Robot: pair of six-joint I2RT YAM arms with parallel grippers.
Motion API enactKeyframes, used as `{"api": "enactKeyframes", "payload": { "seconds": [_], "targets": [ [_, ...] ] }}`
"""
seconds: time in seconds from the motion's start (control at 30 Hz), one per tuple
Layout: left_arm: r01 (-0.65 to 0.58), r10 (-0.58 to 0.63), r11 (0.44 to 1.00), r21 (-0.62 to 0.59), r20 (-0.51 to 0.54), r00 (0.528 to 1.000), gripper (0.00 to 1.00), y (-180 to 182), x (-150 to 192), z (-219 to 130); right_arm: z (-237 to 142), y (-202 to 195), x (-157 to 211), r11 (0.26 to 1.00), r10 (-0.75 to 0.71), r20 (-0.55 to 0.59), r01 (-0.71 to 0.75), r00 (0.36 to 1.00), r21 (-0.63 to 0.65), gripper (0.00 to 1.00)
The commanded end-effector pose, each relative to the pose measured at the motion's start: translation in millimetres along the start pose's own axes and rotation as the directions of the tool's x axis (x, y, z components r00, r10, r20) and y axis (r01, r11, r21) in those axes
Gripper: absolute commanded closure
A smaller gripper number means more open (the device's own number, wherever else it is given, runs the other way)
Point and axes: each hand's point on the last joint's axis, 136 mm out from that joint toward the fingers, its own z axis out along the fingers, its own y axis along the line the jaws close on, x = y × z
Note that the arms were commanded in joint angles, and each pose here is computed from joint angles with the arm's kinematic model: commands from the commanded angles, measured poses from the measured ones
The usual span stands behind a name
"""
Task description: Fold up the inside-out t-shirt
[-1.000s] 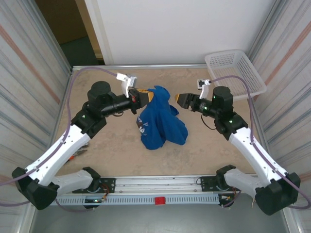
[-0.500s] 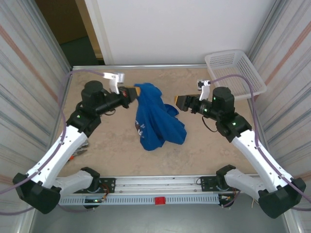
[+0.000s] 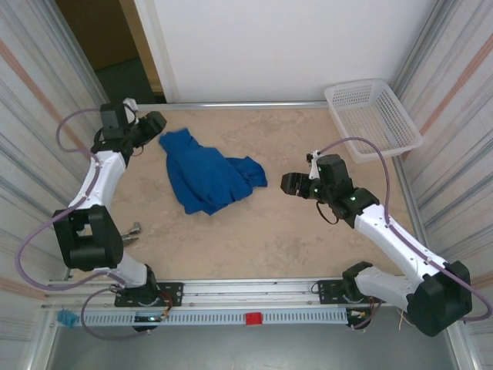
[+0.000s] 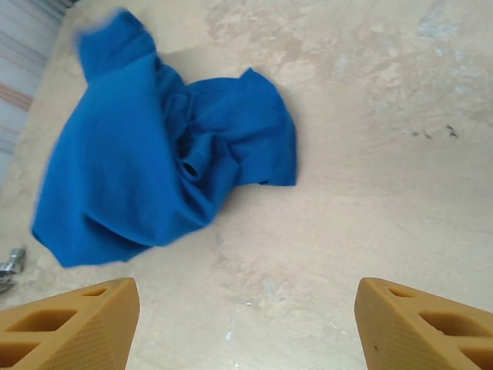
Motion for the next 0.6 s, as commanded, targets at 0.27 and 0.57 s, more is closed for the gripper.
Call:
{"api": "enactKeyframes", "payload": {
  "seconds": [0.27,0.57],
  "targets": [
    [-0.421,0.409,0.907,0.000,-0.238,0.881,0.32,-71.2,193.6,-39.5,45.8,7.1,15.5,0.999,0.019,-0.106,-0.022,0.994,-0.033,0.27],
    [-0.367,0.348,0.928,-0.059,-0.208,0.914,0.31,-53.8,190.5,-55.7,146.5,69.1,36.5,0.979,-0.004,-0.284,-0.055,0.959,-0.198,0.28]
  ]
}}
